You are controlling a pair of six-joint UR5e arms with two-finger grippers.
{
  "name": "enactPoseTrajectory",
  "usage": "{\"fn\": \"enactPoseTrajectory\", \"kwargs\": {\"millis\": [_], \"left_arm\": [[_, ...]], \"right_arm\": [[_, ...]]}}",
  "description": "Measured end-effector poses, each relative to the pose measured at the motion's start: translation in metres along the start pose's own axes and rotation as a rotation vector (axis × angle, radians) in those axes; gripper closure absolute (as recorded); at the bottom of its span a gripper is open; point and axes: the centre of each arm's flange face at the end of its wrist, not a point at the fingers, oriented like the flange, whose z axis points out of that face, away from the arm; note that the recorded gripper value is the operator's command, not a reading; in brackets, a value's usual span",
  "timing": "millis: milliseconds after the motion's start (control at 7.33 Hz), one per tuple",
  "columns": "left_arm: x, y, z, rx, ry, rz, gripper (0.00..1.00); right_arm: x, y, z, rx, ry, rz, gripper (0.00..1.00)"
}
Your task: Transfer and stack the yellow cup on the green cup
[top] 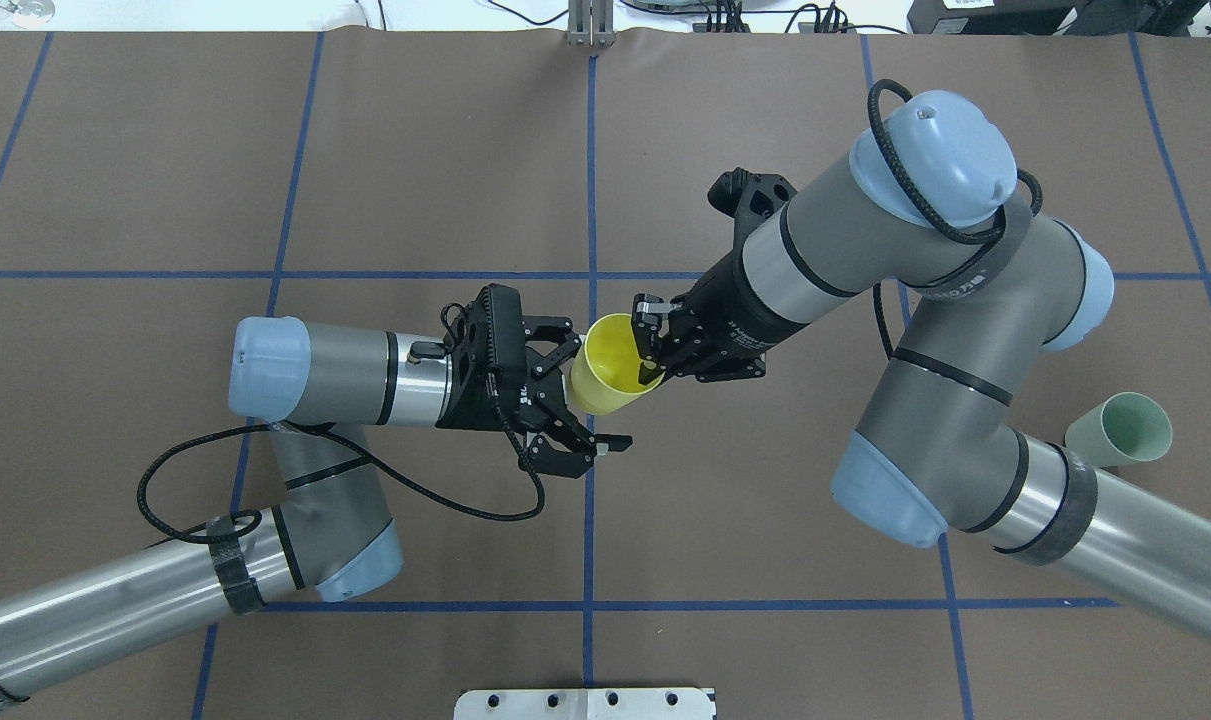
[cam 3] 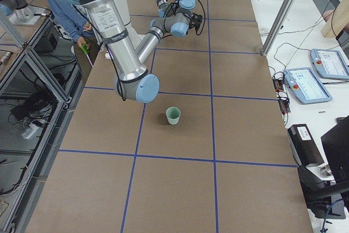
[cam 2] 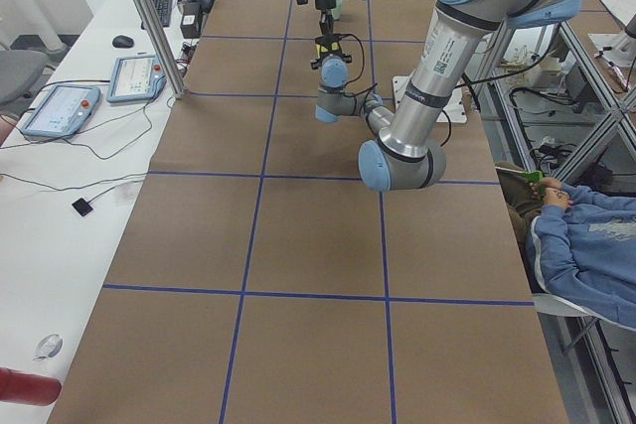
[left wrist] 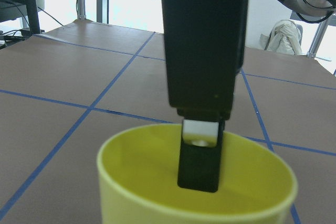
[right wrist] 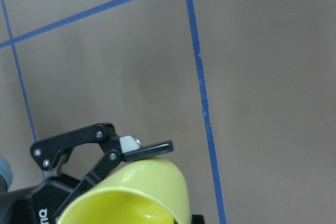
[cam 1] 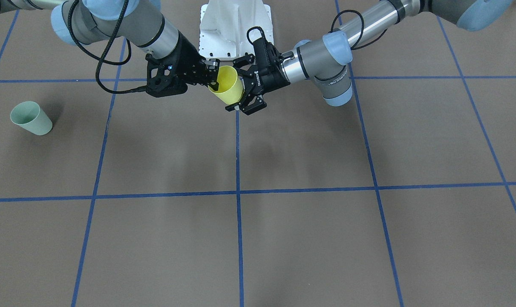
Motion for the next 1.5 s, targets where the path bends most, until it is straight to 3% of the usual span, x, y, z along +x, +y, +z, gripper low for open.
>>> {"fn": "enactPoseTrajectory", "kwargs": {"millis": [409,955,1227,1500], "left_arm": [[0.001,-0.002,-0.001,0.005,0.001,-0.003,0.01],[0.0,-0.006,0.0,0.016,-0.01,-0.001,0.01],[-0.001,-0.007,0.0,0.022,-0.025,-0.001,0.01],[-0.002,-0.007,0.0,0.025,-0.036,-0.002,0.01]], "right_arm": [[0.056,-0.047,-0.069,0.126,0.014,0.14,1.0],[0.213,-0.063,-0.144,0.297,0.141,0.35,1.0],[0.303,-0.047,-0.168,0.394,0.274,0.361,1.0],[0.372,-0.032,-0.176,0.417,0.438,0.247,1.0]]}}
